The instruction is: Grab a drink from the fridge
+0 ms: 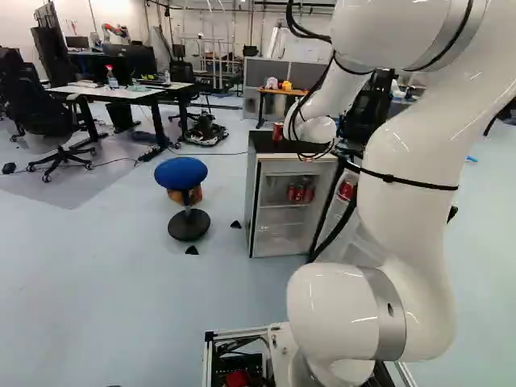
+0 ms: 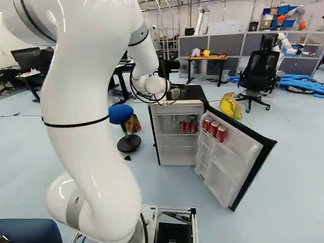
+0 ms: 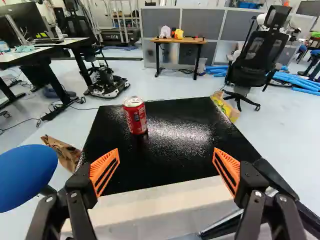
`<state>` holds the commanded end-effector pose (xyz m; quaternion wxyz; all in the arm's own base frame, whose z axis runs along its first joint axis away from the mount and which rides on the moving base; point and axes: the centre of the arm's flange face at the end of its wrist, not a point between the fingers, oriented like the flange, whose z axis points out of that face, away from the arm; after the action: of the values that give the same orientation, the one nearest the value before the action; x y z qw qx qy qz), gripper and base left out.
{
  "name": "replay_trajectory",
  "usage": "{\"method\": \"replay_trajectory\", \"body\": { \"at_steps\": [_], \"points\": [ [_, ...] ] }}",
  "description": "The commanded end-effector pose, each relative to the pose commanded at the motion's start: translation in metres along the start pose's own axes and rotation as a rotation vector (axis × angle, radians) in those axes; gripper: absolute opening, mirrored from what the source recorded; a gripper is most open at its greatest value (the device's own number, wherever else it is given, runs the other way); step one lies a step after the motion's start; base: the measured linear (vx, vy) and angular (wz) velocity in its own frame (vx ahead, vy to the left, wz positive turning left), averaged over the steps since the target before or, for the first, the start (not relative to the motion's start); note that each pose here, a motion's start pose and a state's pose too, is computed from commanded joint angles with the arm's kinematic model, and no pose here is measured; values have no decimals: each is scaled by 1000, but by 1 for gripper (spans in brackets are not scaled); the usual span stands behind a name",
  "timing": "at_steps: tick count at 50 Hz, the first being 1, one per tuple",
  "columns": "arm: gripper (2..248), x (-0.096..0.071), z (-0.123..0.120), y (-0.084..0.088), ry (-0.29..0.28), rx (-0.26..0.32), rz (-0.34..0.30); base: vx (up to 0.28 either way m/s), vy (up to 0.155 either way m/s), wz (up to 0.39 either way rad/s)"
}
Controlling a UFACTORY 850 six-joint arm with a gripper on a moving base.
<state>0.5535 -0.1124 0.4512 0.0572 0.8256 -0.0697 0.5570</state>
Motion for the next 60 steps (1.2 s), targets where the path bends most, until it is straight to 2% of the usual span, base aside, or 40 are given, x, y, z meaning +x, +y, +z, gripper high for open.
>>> {"method": "replay_trajectory", "body": {
  "at_steps": [22, 50, 60],
  "points": [
    [247, 2, -38, 30, -86, -43, 0, 0, 0, 0],
    [247, 8, -83, 71, -143, -112, 8, 0, 0, 0],
    [247, 2, -91, 86, -174, -139, 18, 0, 0, 0]
  ]
}}
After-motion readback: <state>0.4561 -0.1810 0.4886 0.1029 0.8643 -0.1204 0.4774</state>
